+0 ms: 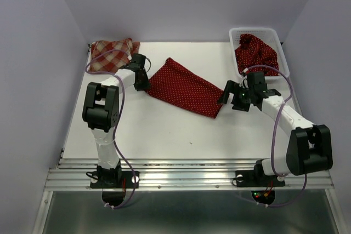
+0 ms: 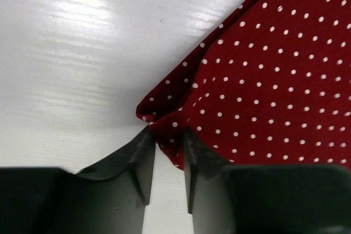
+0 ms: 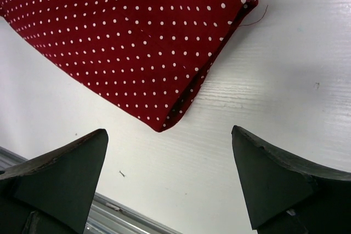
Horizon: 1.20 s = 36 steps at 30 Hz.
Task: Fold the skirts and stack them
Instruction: Fold the skirt
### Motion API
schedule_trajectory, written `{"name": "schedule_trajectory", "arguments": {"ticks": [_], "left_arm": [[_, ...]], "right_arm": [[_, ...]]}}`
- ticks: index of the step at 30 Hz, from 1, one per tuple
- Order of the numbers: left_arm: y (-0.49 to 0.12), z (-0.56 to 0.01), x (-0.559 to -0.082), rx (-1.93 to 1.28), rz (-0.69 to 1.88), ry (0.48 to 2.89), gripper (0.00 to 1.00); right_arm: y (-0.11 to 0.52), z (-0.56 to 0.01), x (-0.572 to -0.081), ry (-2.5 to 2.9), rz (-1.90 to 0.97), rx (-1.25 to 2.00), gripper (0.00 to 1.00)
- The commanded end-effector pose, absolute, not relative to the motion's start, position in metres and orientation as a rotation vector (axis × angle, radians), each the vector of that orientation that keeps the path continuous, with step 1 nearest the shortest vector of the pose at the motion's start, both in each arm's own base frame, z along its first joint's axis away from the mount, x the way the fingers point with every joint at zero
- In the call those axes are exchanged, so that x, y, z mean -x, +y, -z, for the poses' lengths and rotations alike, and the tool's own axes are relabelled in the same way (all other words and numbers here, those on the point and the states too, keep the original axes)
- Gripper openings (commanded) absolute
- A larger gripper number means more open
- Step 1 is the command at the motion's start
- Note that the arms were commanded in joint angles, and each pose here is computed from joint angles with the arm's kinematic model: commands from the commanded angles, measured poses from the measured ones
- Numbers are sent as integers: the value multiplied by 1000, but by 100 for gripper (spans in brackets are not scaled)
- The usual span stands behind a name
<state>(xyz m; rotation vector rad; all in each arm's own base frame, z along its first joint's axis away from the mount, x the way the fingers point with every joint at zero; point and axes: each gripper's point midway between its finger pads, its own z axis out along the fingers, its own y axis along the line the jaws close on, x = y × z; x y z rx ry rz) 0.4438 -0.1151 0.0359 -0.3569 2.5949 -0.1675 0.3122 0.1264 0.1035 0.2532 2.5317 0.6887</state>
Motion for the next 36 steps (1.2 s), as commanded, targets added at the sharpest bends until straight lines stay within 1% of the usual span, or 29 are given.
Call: {"name": "schedule_trajectory", "arguments": {"ticks": [1, 2, 3, 7, 8, 13, 14, 15, 17, 18, 20, 23, 24, 25, 27, 29, 30, 32, 33, 36], "left_arm": [[-117, -33, -438, 367, 197, 2586, 19], [-117, -32, -434, 376, 205, 2584, 7], [-116, -28, -425, 390, 208, 2592, 0], [-121, -21, -382, 478, 305, 2610, 0], [-123, -21, -382, 501, 320, 2609, 0], [-118, -15, -316, 667, 302, 2609, 0], [-126, -24, -307, 669, 336, 2589, 0], [-127, -15, -288, 722, 339, 2610, 0], [-140, -16, -269, 738, 390, 2622, 0], [-153, -18, -253, 697, 431, 2635, 0], [-164, -23, -235, 683, 478, 2651, 9], [-161, -31, -228, 695, 484, 2633, 27], [-155, -39, -228, 693, 464, 2604, 46], [-151, -43, -229, 689, 441, 2586, 58], [-141, -57, -235, 676, 376, 2544, 72], [-137, -72, -240, 644, 341, 2527, 78], [-134, -75, -243, 637, 320, 2515, 85], [-133, -80, -251, 614, 312, 2490, 92], [-135, -82, -255, 603, 322, 2482, 99], [-135, -87, -278, 584, 337, 2442, 99]], "right_arm": [[130, -121, -317, 2449, -705, -229, 100], [129, -121, -317, 2449, -699, -231, 100], [129, -120, -316, 2449, -697, -239, 100], [121, -112, -319, 2457, -637, -294, 100], [119, -111, -319, 2458, -627, -303, 100], [113, -101, -325, 2472, -572, -361, 100], [112, -101, -327, 2468, -566, -358, 100], [112, -100, -328, 2470, -558, -342, 100], [113, -96, -331, 2476, -559, -323, 100], [113, -94, -332, 2480, -556, -304, 100], [113, -88, -334, 2490, -551, -273, 100], [110, -84, -340, 2481, -519, -259, 100], [109, -82, -343, 2483, -504, -253, 100], [106, -82, -348, 2470, -479, -251, 100], [103, -79, -357, 2474, -443, -255, 100], [98, -76, -364, 2471, -400, -266, 100], [97, -78, -367, 2461, -394, -265, 100], [101, -80, -373, 2438, -416, -239, 100], [100, -74, -374, 2453, -408, -235, 100], [98, -66, -380, 2473, -384, -246, 100]]}}
